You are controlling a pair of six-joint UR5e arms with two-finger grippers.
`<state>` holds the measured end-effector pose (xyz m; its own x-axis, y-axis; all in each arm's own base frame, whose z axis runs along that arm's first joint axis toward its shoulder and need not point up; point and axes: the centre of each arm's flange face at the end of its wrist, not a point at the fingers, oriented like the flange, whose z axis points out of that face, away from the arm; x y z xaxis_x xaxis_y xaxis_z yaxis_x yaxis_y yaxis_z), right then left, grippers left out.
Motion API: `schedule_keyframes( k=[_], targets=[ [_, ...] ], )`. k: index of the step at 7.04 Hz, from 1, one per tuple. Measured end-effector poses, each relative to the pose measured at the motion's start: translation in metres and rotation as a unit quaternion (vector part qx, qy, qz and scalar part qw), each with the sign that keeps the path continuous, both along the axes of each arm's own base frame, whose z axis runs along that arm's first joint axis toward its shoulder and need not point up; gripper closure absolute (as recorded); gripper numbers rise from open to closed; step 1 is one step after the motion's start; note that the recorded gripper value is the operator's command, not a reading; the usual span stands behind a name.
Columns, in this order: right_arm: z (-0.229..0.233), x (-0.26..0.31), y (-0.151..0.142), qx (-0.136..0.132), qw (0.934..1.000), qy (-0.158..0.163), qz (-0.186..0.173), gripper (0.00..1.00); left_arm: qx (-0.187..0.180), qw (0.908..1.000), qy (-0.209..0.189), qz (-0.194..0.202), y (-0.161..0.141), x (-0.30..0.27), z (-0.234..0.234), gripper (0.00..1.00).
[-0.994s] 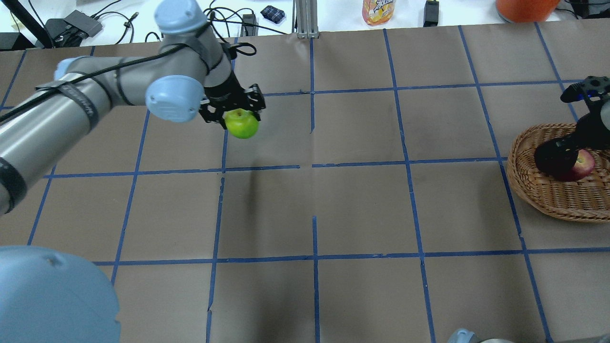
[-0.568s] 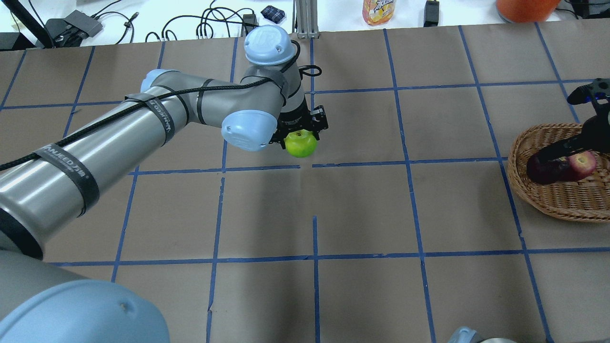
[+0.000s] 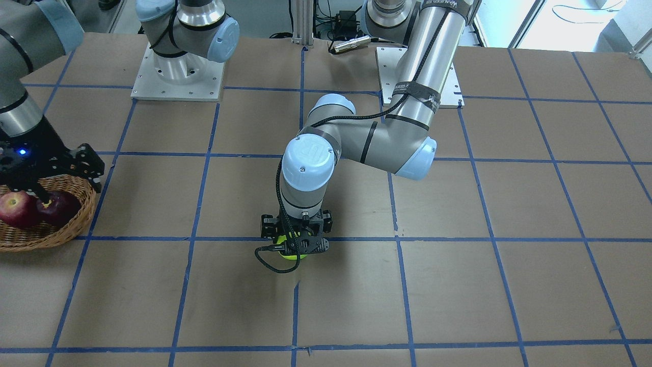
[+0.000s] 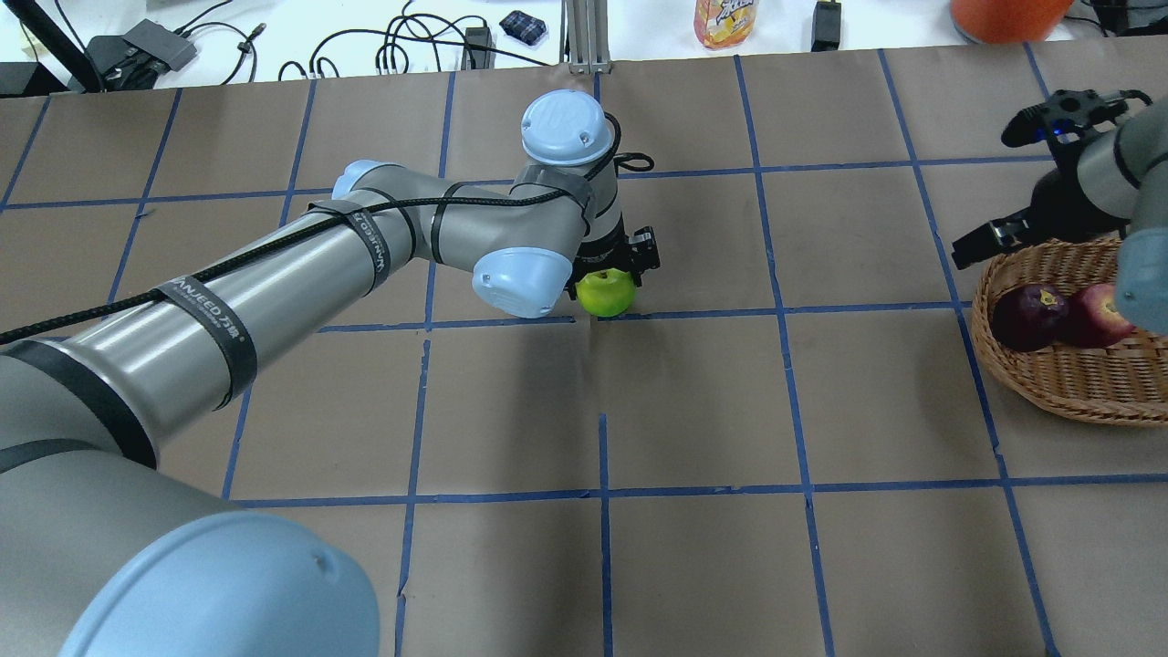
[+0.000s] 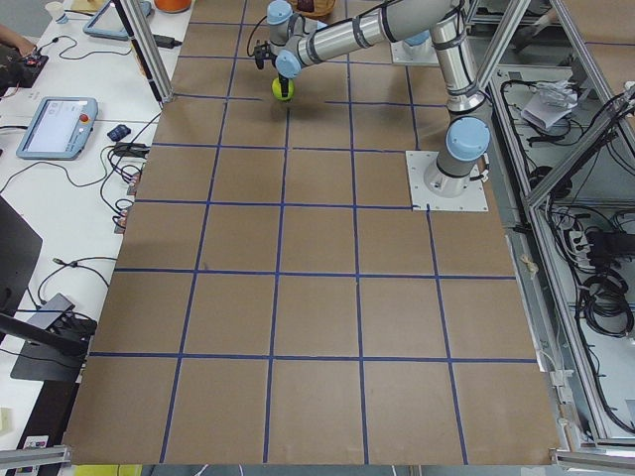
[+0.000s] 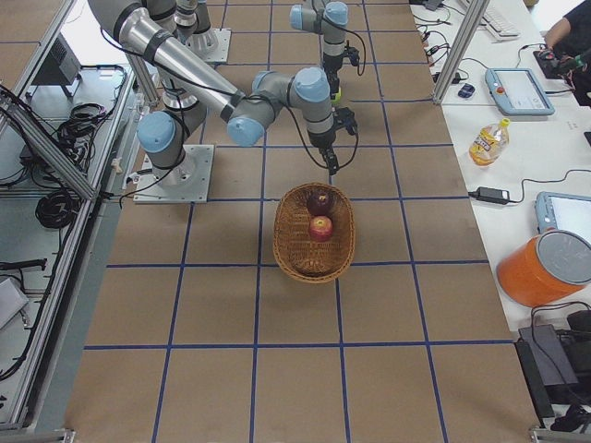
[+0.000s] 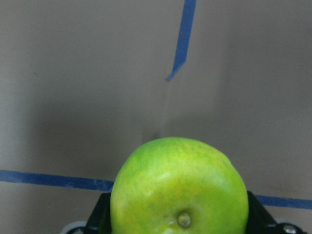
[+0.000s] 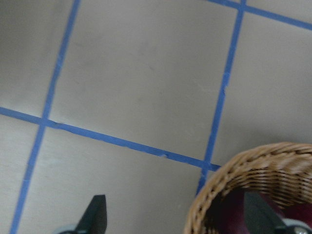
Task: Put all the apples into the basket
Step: 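Set the green apple at the table center with the left gripper and withdraw, then reach the right gripper to the green apple and grasp it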
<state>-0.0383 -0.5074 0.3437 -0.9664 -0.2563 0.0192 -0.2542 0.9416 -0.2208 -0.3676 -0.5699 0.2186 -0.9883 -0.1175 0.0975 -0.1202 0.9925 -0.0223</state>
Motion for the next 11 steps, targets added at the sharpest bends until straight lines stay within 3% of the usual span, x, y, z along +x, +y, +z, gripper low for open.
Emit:
schedule_keyframes(
  k=[3,5,7,8,10,11],
  targets=[
    [-0.013,0.128,-0.022,0.026,0.998,-0.039,-0.043,0.0,-0.03,0.9994,0.006,-0.018,-0.028,0.071,0.072,0.0],
    [-0.031,0.212,-0.042,0.046,0.9909,-0.05,-0.116,0.0,-0.017,0.9996,-0.006,-0.022,-0.024,0.137,0.148,0.0],
    [-0.049,0.3,-0.057,0.051,0.9841,-0.04,-0.165,0.0,-0.002,0.9992,-0.014,-0.037,0.004,0.2,0.213,0.0],
    [-0.062,0.339,-0.061,0.056,0.982,-0.04,-0.176,0.0,0.005,0.9986,-0.029,-0.044,0.035,0.218,0.253,0.0],
    [-0.093,0.377,-0.062,0.069,0.9819,-0.035,-0.173,0.0,0.002,0.9968,-0.066,-0.046,0.084,0.23,0.294,0.0],
    [-0.104,0.384,-0.062,0.073,0.982,-0.033,-0.171,0.0,0.007,0.9972,-0.059,-0.045,0.093,0.23,0.286,0.0]
  ],
)
